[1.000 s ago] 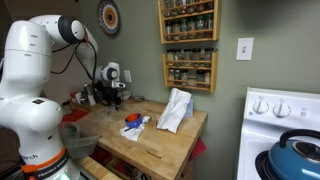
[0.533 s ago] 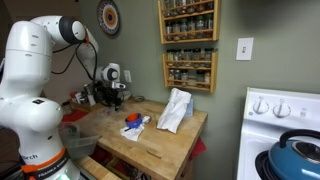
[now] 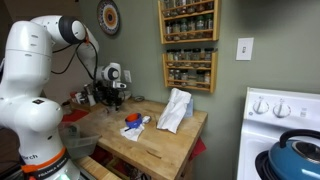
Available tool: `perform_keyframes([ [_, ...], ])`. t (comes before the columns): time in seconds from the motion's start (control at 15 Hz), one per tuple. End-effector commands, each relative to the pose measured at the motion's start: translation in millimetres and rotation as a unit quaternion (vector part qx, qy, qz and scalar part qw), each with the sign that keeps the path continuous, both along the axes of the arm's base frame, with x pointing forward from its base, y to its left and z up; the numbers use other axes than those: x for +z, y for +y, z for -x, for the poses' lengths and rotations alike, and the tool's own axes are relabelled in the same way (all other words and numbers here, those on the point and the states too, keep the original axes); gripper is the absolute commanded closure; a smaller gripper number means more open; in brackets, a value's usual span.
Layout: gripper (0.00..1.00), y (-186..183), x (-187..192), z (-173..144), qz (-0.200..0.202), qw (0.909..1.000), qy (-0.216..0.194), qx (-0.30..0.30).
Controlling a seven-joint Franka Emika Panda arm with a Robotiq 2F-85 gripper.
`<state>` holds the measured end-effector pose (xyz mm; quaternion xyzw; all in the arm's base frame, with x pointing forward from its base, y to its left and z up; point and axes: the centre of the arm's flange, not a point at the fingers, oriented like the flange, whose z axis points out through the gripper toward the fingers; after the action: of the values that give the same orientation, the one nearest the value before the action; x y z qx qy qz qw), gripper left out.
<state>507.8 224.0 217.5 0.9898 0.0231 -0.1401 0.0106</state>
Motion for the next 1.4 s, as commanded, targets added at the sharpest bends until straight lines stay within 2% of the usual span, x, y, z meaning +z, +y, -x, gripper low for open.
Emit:
perform_keyframes([
  [0.0, 0.44, -20, 19, -5, -0.002, 0.9997, -0.023, 0.004],
  [0.07, 0.44, -26, 24, -6, -0.006, 0.9994, -0.034, 0.003],
  [0.2, 0.44, -36, 38, -8, -0.025, 0.9959, -0.087, 0.008],
  [0.4, 0.44, -48, 50, -8, -0.063, 0.9824, -0.173, 0.029],
  [0.47, 0.44, -50, 54, -5, -0.068, 0.9791, -0.188, 0.037],
  [0.53, 0.44, -37, 51, -28, -0.052, 0.9852, -0.162, 0.020],
  [0.6, 0.19, -39, 52, -27, -0.053, 0.9841, -0.168, 0.022],
  [0.93, 0.19, -37, 53, -29, -0.054, 0.9838, -0.169, 0.022],
  [1.0, 0.44, -37, 53, -30, -0.054, 0.9838, -0.169, 0.022],
  [1.33, 0.44, -68, 14, -31, -0.112, 0.9751, -0.183, 0.059],
])
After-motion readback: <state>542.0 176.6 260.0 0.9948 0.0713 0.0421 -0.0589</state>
